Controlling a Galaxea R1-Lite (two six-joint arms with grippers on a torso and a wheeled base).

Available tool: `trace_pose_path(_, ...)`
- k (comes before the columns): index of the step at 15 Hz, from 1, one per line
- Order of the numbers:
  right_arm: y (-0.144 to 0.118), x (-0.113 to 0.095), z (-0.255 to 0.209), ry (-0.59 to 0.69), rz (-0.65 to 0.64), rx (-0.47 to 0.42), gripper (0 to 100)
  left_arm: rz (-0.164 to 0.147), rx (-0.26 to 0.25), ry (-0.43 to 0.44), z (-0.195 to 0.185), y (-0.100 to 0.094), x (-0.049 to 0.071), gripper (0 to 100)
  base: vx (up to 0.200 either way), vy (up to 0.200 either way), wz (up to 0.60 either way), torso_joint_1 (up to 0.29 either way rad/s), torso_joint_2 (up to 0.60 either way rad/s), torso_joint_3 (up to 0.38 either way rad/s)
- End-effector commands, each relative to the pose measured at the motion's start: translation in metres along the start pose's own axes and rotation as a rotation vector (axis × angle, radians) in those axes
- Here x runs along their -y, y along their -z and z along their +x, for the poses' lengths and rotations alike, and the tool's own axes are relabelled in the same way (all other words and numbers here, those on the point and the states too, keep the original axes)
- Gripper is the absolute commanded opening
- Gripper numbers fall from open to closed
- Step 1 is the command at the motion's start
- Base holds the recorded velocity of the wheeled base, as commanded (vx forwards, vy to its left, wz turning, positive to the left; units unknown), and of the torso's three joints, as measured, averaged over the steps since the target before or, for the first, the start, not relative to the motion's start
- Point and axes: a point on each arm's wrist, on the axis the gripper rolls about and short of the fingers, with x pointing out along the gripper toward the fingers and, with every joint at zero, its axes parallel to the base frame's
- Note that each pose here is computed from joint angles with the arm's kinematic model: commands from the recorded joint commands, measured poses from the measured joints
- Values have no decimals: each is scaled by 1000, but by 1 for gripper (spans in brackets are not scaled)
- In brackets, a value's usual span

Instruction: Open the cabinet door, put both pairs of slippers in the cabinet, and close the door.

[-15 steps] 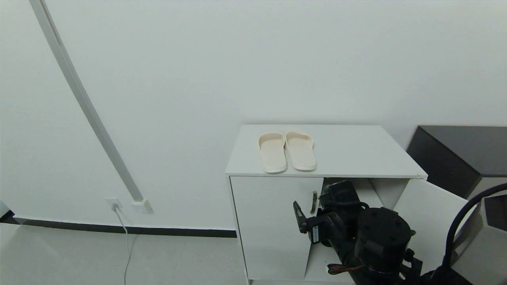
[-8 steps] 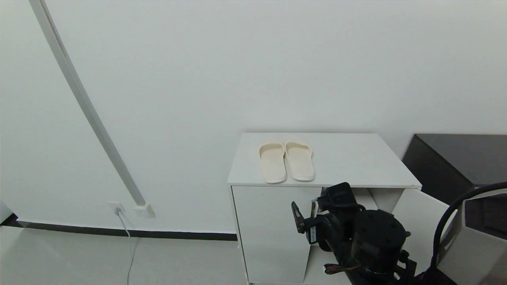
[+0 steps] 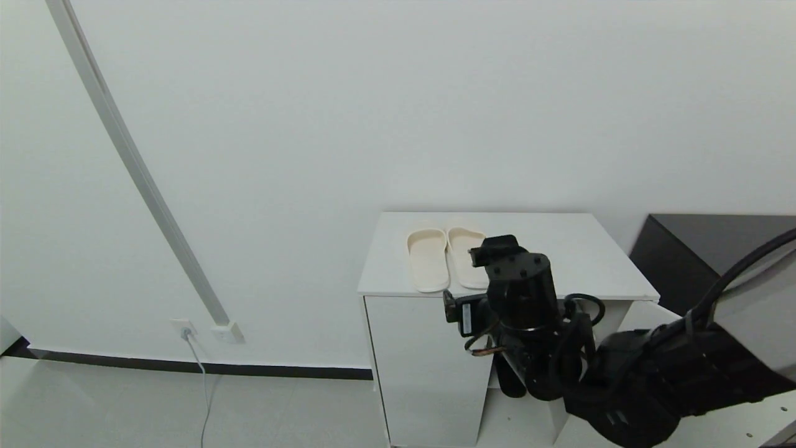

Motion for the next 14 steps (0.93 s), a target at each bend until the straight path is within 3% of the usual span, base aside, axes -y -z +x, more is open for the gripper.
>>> trace_pose_path(1, -46, -6, -7, -19, 94, 59, 100, 0, 0, 0, 0, 0, 0, 0, 0, 0, 0, 0, 0, 0)
trace_pose_path(6, -31, -16, -3, -30, 94, -25, 100, -2, -2, 0, 0, 0, 0, 0, 0, 0, 0, 0, 0, 0)
trace_pose_path(14, -1, -22, 18, -6, 79, -76, 100, -2, -2, -2, 0, 0, 0, 0, 200, 0, 0, 2, -1, 2)
